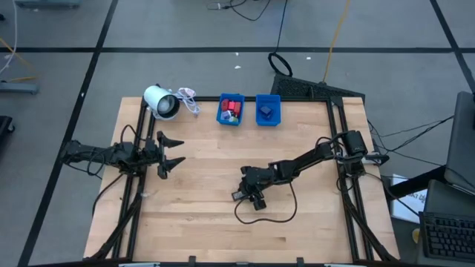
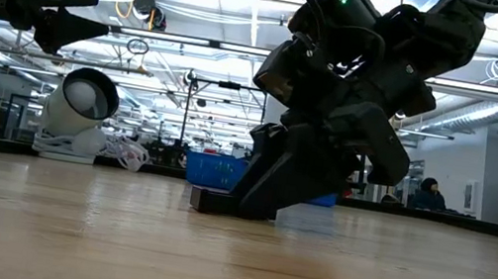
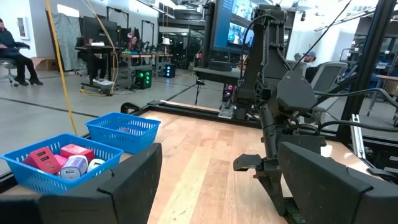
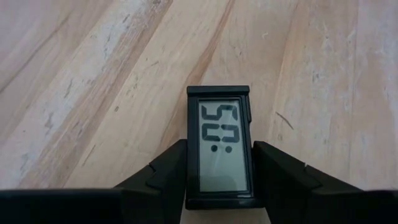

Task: Pick & Place Office items
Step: Put the black digital clock into the right basket

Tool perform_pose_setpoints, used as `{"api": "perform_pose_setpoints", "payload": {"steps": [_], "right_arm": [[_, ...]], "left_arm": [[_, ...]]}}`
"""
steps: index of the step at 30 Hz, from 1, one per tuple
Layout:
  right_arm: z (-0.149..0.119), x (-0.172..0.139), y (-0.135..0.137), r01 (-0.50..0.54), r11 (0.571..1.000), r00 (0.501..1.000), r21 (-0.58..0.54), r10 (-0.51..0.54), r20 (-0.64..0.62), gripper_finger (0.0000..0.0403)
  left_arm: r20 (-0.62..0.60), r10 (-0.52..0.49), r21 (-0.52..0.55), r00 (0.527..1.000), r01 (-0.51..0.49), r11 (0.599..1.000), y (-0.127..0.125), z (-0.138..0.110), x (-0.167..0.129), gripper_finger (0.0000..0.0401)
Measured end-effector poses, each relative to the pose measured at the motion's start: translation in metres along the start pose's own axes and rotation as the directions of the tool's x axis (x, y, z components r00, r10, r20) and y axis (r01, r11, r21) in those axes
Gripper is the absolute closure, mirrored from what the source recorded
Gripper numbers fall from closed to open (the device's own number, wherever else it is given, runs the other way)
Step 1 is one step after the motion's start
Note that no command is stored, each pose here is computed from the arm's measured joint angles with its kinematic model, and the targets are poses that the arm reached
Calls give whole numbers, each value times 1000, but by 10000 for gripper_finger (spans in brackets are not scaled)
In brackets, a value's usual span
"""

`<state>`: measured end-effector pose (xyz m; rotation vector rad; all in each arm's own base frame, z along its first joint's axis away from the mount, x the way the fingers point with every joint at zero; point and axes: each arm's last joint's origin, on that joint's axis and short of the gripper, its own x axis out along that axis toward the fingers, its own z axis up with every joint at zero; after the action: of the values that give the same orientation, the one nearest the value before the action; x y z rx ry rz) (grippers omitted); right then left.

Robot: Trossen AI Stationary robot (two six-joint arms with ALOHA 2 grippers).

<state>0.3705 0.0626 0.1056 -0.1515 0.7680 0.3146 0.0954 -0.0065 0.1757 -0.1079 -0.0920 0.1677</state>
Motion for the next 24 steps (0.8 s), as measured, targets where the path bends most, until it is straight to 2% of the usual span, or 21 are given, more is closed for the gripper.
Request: {"api": "perform_pose_setpoints", "payload": {"steps": [24], "right_arm": [[0, 0, 0, 4, 1000, 1000, 19, -4, 2, 248]], "left_arm": [[0, 0, 0, 1000, 0, 1000, 0, 0, 0, 77]]}}
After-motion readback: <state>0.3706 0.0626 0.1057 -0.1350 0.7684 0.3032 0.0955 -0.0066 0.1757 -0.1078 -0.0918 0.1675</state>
